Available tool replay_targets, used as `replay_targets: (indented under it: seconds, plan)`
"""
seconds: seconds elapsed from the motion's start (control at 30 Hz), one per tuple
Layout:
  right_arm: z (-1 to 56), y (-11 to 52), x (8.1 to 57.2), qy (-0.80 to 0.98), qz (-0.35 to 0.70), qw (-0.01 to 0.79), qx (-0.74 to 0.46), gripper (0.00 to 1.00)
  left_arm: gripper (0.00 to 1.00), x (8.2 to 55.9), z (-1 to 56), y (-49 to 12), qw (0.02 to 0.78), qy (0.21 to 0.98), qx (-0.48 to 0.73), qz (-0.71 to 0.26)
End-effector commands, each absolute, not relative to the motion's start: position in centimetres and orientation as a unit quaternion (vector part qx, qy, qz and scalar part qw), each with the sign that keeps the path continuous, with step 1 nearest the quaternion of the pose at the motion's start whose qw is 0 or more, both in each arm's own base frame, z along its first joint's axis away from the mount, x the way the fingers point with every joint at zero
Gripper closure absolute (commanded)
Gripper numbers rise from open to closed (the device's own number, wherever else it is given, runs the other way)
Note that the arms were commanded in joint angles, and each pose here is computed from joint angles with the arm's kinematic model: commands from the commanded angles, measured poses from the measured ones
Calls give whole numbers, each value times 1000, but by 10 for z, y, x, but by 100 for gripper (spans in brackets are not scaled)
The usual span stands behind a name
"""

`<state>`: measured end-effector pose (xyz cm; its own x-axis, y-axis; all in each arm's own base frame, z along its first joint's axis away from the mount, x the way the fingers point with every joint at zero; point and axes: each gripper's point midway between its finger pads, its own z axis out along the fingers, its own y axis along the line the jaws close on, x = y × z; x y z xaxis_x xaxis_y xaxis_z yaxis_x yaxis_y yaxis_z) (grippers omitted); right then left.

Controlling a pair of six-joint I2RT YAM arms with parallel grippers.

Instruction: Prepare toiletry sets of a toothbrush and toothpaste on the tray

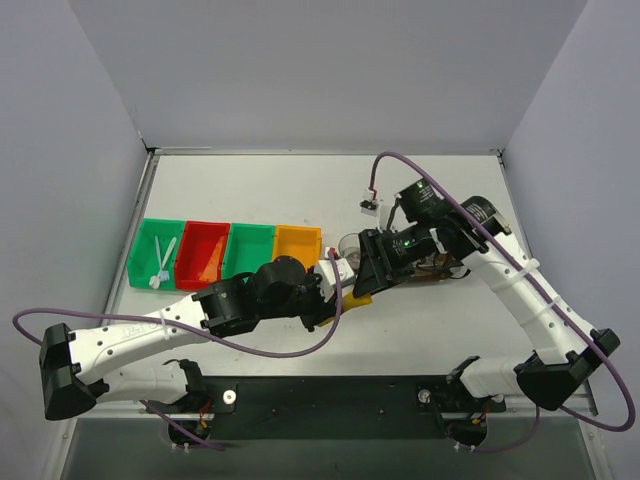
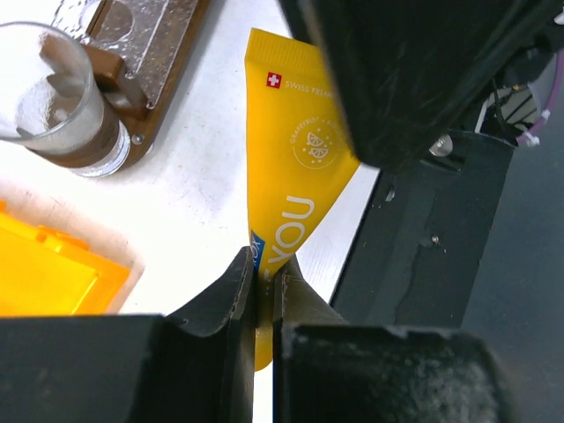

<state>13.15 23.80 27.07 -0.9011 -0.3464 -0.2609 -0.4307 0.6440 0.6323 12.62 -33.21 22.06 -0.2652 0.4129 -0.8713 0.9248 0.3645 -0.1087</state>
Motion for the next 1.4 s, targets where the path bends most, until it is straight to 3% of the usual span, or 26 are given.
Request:
replay_targets:
  seconds: [0.0,0.57,0.77,1.0,1.17,1.27,1.3,1.37]
  plan:
    - [281,236,161,907,347,156,-181,60,100,141,239,-342,424,745,376,-352]
    - [265,230,170,917,315,169,-177,60,100,152,245,-341,442,756,329,-353]
    - [261,239,167,912,335,147,-187,67,100,152,247,-340,443,755,329,-354]
    - [256,243,167,911,341,133,-190,81,100,152,249,-339,449,751,326,-358]
    - [256,245,166,909,346,127,-194,100,100,153,250,-339,452,750,325,-357]
    - [258,245,166,909,346,130,-194,100,86,155,250,-338,455,751,321,-354]
    - [259,244,168,909,343,138,-192,100,74,155,251,-338,457,751,319,-354]
    - [262,242,171,909,340,151,-189,100,63,156,254,-336,462,749,314,-357]
